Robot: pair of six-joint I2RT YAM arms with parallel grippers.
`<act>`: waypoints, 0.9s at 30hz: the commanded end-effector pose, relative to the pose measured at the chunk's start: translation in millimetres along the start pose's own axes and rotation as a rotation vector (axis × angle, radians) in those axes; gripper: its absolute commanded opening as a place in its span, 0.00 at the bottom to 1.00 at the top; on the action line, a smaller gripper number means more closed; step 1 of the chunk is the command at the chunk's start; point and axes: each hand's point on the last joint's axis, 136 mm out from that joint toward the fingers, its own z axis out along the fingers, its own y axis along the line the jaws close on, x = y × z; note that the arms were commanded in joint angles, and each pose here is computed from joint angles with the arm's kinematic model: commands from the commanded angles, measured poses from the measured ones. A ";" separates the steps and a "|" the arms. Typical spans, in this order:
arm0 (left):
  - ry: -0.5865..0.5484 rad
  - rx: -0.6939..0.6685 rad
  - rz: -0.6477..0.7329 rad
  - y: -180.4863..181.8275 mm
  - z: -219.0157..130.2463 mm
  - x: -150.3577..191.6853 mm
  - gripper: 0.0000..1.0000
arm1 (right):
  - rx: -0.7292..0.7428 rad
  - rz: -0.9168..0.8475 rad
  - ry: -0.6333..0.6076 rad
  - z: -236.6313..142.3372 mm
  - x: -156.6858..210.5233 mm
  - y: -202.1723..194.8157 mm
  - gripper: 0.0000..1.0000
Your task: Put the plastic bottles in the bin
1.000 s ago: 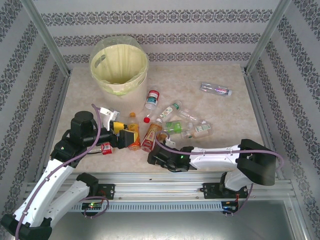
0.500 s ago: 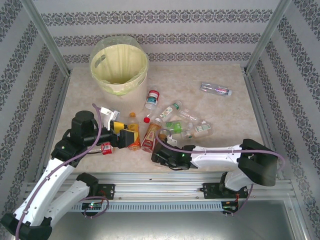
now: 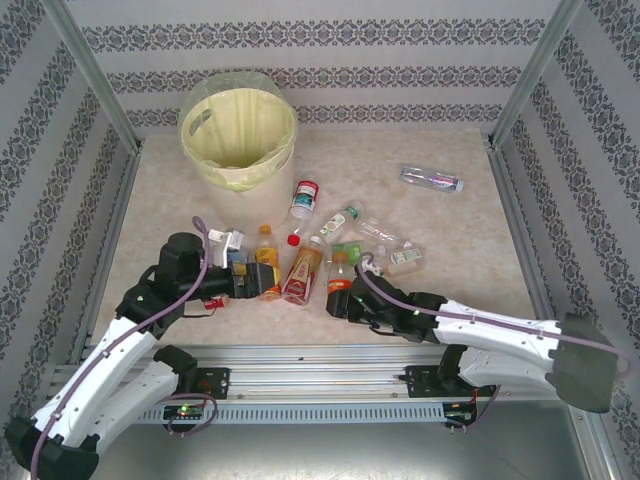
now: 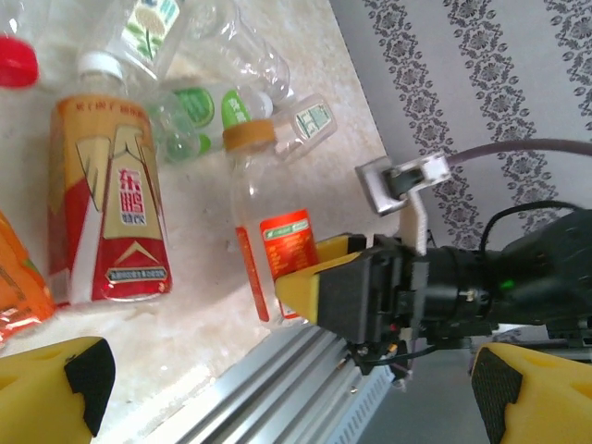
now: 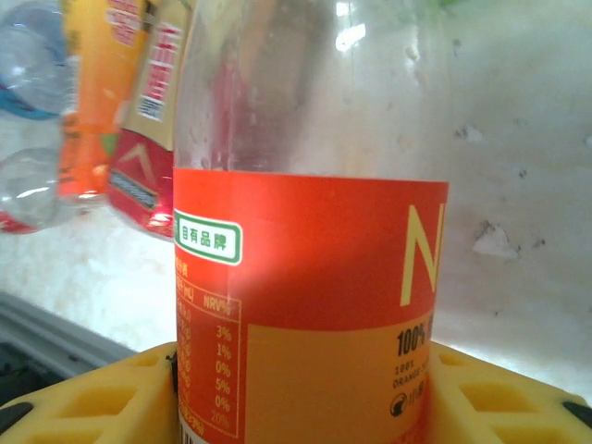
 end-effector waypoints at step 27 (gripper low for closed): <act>0.039 0.136 -0.279 -36.1 131.1 -1.1 0.98 | -0.324 -0.204 0.103 -52.5 3.4 54.3 0.48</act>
